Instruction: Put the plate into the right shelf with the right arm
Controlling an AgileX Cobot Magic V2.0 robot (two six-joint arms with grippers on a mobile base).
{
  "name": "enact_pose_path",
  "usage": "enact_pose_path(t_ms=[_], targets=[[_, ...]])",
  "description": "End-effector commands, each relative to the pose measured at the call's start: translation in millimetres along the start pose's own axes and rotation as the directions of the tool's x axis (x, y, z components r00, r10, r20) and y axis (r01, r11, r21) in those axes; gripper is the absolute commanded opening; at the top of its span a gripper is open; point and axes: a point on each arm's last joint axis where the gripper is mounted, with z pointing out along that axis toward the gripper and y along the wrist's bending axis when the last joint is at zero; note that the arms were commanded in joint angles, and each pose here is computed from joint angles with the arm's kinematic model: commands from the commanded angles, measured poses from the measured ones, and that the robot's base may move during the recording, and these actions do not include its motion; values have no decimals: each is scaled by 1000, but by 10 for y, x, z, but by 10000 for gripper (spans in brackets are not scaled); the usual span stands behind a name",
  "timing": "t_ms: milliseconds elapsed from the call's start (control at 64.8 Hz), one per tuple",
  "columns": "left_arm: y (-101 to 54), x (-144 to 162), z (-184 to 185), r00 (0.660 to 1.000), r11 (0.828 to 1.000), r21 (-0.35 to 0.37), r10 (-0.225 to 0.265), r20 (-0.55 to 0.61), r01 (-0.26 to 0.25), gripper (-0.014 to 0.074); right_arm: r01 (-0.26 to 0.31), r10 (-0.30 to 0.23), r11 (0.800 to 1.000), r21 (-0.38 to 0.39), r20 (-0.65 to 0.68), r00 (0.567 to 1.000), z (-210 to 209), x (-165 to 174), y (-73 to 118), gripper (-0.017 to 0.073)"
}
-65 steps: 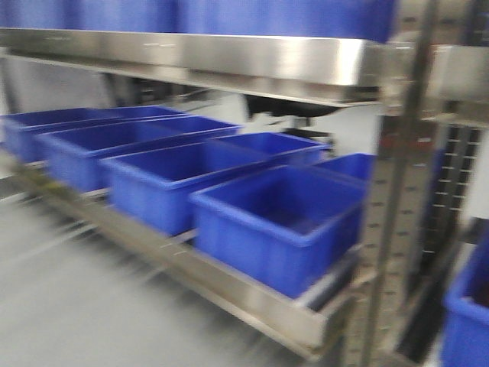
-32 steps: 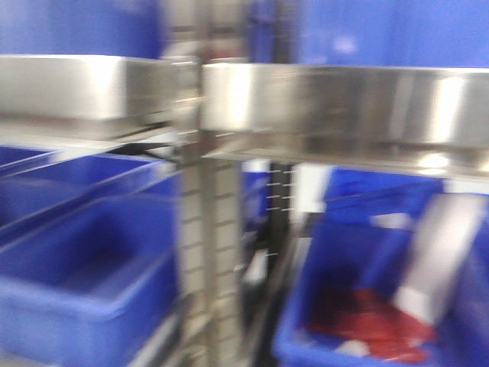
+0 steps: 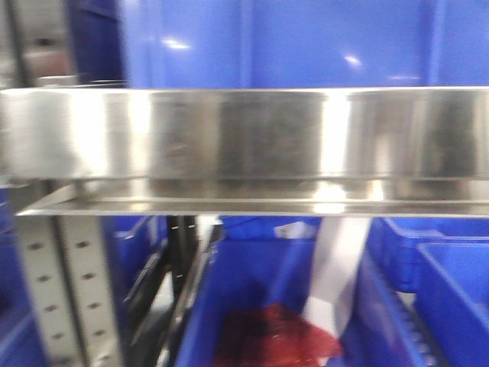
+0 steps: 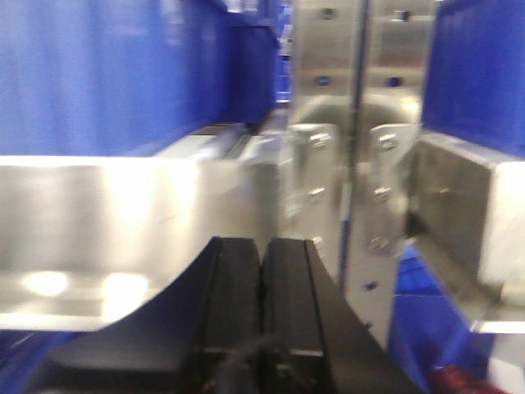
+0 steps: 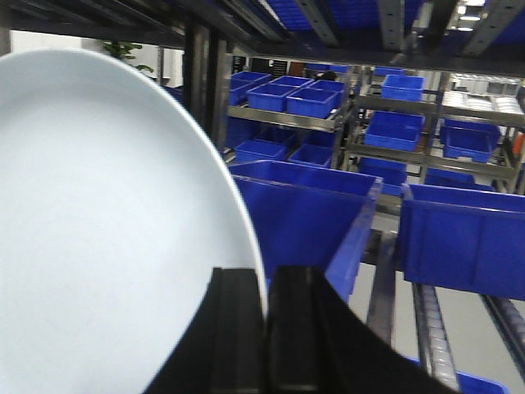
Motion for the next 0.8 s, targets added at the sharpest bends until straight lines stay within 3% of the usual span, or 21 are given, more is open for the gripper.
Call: enact_pose_path(t_ms=[0, 787], targets=[[21, -65, -10, 996, 1000, -24, -3, 88, 5, -47, 23, -22, 1000, -9, 110, 994, -9, -170, 8, 55], [20, -57, -9, 996, 1000, -24, -3, 84, 5, -47, 19, -17, 1000, -13, 122, 992, -11, -182, 12, 55]])
